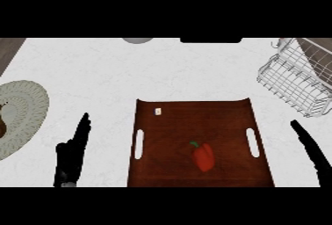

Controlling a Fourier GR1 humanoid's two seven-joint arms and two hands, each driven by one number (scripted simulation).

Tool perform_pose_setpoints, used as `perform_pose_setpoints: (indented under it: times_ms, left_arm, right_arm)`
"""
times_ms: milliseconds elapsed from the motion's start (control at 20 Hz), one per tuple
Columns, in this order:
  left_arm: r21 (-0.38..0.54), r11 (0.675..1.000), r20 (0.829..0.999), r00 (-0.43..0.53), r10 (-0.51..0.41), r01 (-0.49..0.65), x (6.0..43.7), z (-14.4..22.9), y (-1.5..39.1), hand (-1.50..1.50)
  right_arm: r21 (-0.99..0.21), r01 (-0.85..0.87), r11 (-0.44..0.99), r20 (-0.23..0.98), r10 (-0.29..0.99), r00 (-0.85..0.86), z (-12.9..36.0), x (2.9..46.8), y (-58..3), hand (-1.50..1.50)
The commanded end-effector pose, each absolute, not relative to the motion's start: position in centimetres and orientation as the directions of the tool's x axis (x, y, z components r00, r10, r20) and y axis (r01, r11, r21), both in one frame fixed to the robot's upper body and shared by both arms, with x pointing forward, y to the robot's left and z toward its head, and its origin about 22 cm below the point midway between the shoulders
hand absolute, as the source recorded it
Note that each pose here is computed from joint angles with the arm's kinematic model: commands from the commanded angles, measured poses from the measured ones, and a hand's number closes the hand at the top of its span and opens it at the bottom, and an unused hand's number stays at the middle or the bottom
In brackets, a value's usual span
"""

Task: Pick the bell pepper from the tray and place it in the tiered basket

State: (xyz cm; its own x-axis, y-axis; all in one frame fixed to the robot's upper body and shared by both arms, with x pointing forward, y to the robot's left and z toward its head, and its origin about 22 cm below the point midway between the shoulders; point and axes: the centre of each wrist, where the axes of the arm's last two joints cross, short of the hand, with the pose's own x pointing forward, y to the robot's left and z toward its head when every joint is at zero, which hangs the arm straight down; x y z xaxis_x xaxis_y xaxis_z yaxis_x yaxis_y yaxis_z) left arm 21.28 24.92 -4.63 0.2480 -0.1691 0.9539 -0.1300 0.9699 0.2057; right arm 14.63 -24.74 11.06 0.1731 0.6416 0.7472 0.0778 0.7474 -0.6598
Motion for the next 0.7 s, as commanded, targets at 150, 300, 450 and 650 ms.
perform_pose_setpoints:
  times_ms: [150, 300, 450, 650]
  left_arm:
    - [0.19, 0.976, 0.949, 0.273, -0.155, -0.106, 21.5, -4.9, 24.7, 0.0]
    - [0.198, 0.974, 0.951, 0.264, -0.163, -0.112, 21.5, -5.7, 24.0, 0.0]
    - [0.203, 0.973, 0.947, 0.274, -0.167, -0.11, 21.4, -5.3, 23.9, 0.0]
    - [0.189, 0.976, 0.951, 0.268, -0.154, -0.111, 21.4, -4.8, 24.5, 0.0]
  right_arm:
    - [-0.854, 0.033, 0.52, 0.503, 0.806, 0.311, 13.8, 13.6, -20.8, -1.5]
    - [-0.866, 0.033, 0.499, 0.477, 0.804, 0.355, 14.2, 14.3, -18.3, -1.5]
    - [-0.88, 0.006, 0.474, 0.445, 0.822, 0.355, 14.0, 15.9, -15.0, -1.5]
    - [-0.913, -0.014, 0.409, 0.377, 0.855, 0.356, 12.4, 16.9, -12.3, -1.5]
